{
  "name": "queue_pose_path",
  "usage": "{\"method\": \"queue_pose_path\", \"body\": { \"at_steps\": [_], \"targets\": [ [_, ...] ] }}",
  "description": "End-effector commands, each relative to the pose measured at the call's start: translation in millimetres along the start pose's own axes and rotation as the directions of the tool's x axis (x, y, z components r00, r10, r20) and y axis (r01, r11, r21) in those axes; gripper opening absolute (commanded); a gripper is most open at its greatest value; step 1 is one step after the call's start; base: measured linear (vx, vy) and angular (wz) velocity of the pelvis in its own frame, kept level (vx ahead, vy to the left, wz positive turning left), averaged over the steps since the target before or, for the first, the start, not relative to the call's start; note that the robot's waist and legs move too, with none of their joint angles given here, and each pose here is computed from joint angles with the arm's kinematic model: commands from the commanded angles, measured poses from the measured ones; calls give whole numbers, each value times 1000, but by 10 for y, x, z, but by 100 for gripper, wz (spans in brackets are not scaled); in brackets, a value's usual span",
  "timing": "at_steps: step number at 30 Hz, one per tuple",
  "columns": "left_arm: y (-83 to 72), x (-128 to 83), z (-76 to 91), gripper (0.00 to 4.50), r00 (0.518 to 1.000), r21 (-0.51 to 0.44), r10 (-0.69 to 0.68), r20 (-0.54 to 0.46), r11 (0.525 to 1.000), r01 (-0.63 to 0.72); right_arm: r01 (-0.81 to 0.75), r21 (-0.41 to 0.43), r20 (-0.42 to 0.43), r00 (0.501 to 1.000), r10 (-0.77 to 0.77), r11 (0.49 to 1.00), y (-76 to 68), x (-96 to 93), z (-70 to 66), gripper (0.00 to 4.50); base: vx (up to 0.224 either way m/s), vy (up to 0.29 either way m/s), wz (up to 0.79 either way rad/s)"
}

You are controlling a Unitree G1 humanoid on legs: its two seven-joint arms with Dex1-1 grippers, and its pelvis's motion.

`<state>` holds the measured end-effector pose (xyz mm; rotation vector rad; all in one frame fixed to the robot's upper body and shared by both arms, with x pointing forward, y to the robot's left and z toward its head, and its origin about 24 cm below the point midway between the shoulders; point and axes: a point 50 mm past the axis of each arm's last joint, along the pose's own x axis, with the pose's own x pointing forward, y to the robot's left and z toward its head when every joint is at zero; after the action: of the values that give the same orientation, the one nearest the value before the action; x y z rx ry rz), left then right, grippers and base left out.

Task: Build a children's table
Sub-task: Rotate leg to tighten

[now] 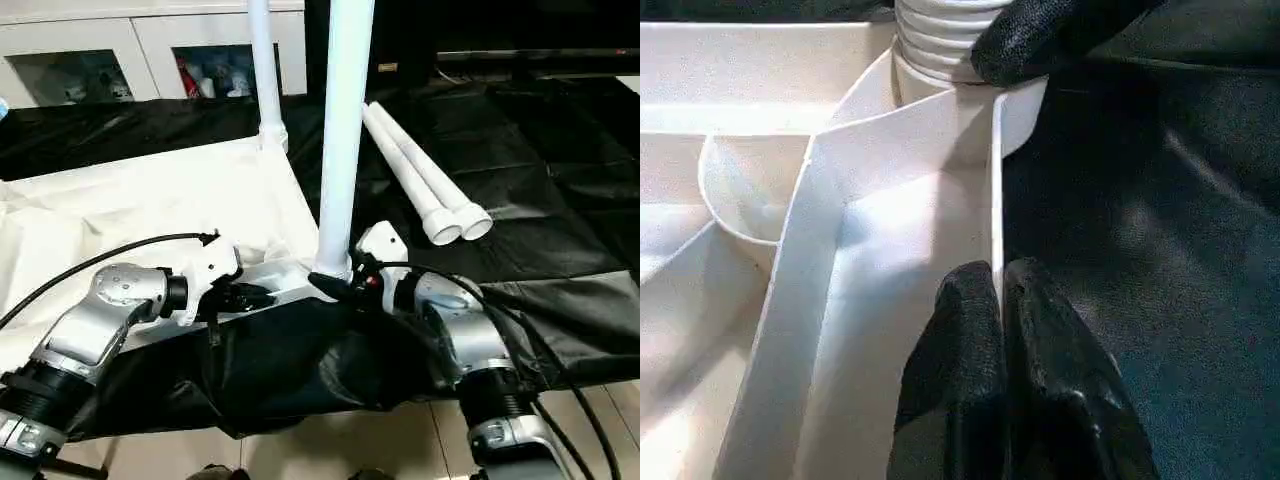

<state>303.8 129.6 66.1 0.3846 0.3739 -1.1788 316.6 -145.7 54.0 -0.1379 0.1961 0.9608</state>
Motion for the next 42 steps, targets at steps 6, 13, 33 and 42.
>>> {"method": "queue_pose_path", "body": {
  "at_steps": [6,13,33,42],
  "targets": [
    [136,181,118,0,981,-66,194,28,979,-192,320,184,-103,946,-306,929,-53,168,-332,275,0,0,0],
    [199,584,284,0,922,-159,388,18,911,-380,456,281,-188,889,-418,844,159,620,-397,274,0,0,0],
    [58,201,81,0,998,-4,41,55,999,-41,133,26,-60,990,-131,991,-173,75,-98,388,8,-2,0],
    [19,17,0,0,997,28,-78,24,997,77,13,-26,-45,999,-15,1000,-192,-107,-25,388,0,0,0]
  ]
}}
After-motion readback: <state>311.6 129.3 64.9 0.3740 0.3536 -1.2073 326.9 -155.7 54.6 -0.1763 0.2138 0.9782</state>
